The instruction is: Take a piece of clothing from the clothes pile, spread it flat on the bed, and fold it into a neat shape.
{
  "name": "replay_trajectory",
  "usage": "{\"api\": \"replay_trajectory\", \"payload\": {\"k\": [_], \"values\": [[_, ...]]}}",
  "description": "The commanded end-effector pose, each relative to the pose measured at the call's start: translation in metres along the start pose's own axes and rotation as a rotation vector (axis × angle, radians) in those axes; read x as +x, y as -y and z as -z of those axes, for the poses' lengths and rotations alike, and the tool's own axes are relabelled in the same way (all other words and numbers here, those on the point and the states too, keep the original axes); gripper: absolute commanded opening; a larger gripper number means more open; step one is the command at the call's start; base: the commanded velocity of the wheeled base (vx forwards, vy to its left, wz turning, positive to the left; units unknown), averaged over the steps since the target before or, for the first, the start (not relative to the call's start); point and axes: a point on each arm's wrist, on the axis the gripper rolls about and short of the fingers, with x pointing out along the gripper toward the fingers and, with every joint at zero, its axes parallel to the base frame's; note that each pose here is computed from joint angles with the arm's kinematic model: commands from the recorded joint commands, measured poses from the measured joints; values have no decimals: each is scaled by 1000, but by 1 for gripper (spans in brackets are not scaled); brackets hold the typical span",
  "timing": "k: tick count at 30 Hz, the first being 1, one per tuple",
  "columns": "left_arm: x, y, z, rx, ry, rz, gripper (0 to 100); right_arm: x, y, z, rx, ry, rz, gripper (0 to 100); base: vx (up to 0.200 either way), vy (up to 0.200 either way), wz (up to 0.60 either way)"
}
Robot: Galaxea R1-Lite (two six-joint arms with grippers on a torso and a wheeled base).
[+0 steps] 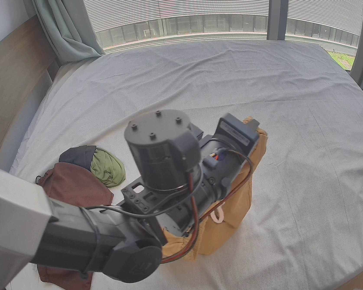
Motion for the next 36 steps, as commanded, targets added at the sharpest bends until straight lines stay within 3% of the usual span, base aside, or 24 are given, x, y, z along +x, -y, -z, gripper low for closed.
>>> {"api": "replay_trajectory", "payload": {"k": [1,5,11,16,22,27,29,32,33,36], "values": [[21,3,29,-36,-60,14,0,0,0,5,1,-4,0,100,0,0,0],[26,24,33,-91,-75,52,0,0,0,5,0,-6,0,100,0,0,0],[23,45,37,-106,-97,105,0,0,0,5,1,-6,0,100,0,0,0],[17,80,26,-125,-97,152,0,0,0,5,1,-6,-2,100,0,0,0],[5,125,8,-214,-82,248,0,0,0,5,1,-6,-2,100,0,0,0],[2,137,5,-233,-81,274,0,0,0,5,1,-4,0,100,0,0,0],[1,136,12,-246,-99,264,0,0,0,5,1,-6,0,100,0,0,0],[9,112,19,-230,-102,193,0,0,0,5,1,-6,0,100,0,0,0],[14,87,18,-212,-91,127,0,0,0,5,1,-6,-2,100,0,0,0],[13,60,6,-194,-61,71,0,0,0,5,1,-6,-2,100,0,0,0]]}}
